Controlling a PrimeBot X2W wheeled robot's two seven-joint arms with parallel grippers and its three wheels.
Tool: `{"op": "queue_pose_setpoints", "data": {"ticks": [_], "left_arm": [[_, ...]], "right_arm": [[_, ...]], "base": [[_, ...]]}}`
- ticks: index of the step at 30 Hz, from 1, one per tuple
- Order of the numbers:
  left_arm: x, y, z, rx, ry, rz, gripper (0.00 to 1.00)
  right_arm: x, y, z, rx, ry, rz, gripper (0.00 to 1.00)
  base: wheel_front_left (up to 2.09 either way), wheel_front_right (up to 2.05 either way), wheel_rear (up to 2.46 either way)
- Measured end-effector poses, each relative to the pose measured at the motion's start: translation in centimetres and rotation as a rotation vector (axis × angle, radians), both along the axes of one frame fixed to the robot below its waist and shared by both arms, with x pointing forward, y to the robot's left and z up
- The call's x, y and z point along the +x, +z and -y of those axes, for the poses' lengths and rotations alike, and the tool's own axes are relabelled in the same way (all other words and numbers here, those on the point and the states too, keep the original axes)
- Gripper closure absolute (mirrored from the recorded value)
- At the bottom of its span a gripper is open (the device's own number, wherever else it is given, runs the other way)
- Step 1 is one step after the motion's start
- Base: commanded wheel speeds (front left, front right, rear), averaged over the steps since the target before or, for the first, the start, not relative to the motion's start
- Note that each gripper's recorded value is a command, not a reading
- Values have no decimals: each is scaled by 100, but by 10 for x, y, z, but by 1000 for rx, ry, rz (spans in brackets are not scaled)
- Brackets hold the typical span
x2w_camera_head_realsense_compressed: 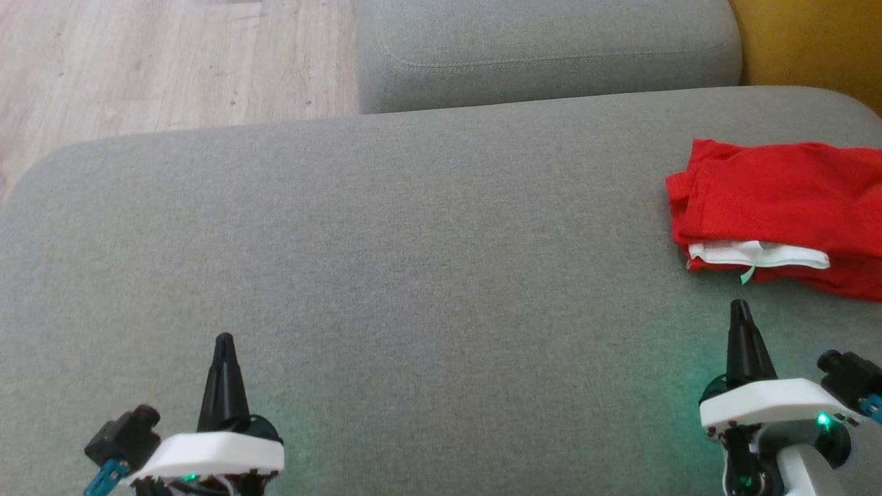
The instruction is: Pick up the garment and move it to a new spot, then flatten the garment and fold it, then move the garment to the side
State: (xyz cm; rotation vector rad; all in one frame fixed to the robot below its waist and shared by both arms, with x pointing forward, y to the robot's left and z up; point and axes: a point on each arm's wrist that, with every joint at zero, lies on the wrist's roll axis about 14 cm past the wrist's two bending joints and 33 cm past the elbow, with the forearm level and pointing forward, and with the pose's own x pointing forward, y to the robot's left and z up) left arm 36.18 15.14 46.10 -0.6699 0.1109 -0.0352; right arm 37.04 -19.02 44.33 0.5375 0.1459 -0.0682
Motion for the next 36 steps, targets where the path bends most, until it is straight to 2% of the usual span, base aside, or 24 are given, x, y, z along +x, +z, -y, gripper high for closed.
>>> {"op": "queue_pose_setpoints", "data": {"ticks": [36], "left_arm": [[3, -1, -17, -321, 78, -59, 100]], "right_arm": [[3, 9, 9, 371, -85, 6, 100]], "base": [[0, 0, 0]]}}
